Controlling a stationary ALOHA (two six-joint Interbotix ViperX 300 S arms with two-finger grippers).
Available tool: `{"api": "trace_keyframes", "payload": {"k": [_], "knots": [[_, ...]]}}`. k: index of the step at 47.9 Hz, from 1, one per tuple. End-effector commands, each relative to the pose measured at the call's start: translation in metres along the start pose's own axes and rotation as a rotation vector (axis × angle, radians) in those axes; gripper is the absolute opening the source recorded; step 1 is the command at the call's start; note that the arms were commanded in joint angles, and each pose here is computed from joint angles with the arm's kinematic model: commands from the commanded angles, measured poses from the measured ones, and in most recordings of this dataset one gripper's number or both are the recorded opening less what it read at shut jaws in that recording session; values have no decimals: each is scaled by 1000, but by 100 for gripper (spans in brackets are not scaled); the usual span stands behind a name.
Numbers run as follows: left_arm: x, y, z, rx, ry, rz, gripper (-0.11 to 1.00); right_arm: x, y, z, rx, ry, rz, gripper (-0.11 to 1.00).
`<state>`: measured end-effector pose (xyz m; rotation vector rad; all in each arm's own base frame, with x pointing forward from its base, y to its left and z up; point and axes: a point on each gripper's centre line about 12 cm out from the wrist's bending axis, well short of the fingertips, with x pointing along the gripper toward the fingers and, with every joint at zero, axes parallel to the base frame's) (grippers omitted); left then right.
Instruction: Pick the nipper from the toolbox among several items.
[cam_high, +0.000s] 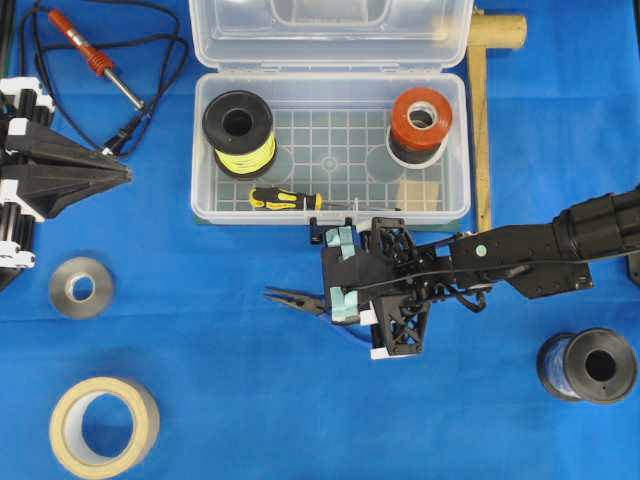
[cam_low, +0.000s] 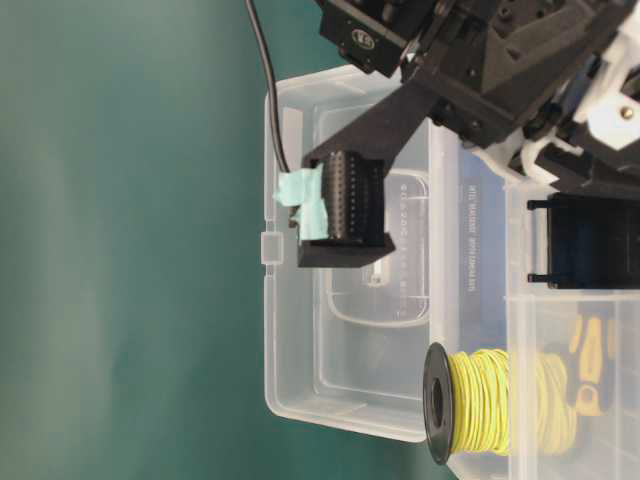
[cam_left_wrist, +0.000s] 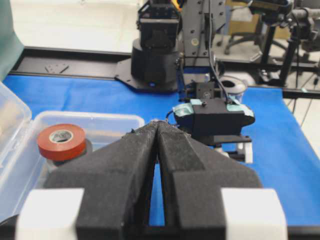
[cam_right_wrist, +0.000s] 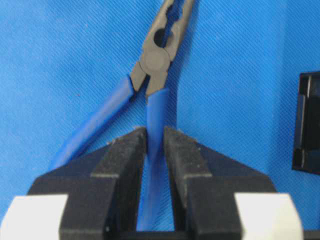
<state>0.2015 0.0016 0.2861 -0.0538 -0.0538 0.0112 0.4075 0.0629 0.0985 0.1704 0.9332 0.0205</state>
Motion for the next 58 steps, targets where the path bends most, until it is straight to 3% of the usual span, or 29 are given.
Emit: {"api": "trace_keyframes", "payload": {"k": [1,12,14,22,25,39,58], "knots": [[2,0,4,-1,-11,2,0,-4,4,8,7,-16,7,13],[2,0,4,-3,-11,2,0,-11,3,10,14,5,-1,14],[2,0,4,-3,-11,2,0,-15,2,12,13,1,-1,23],[2,0,4,-3,-9,2,0,-40,5,24,-8,-39,4,72],[2,0,4,-3,-9,2,0,-58,7,31,-22,-74,10,84],[2,0,3,-5,1,2,0,-151,6,44,-95,-280,26,81],[1,0,2,-5,9,2,0,-239,-40,-13,-27,-507,-24,81]]}}
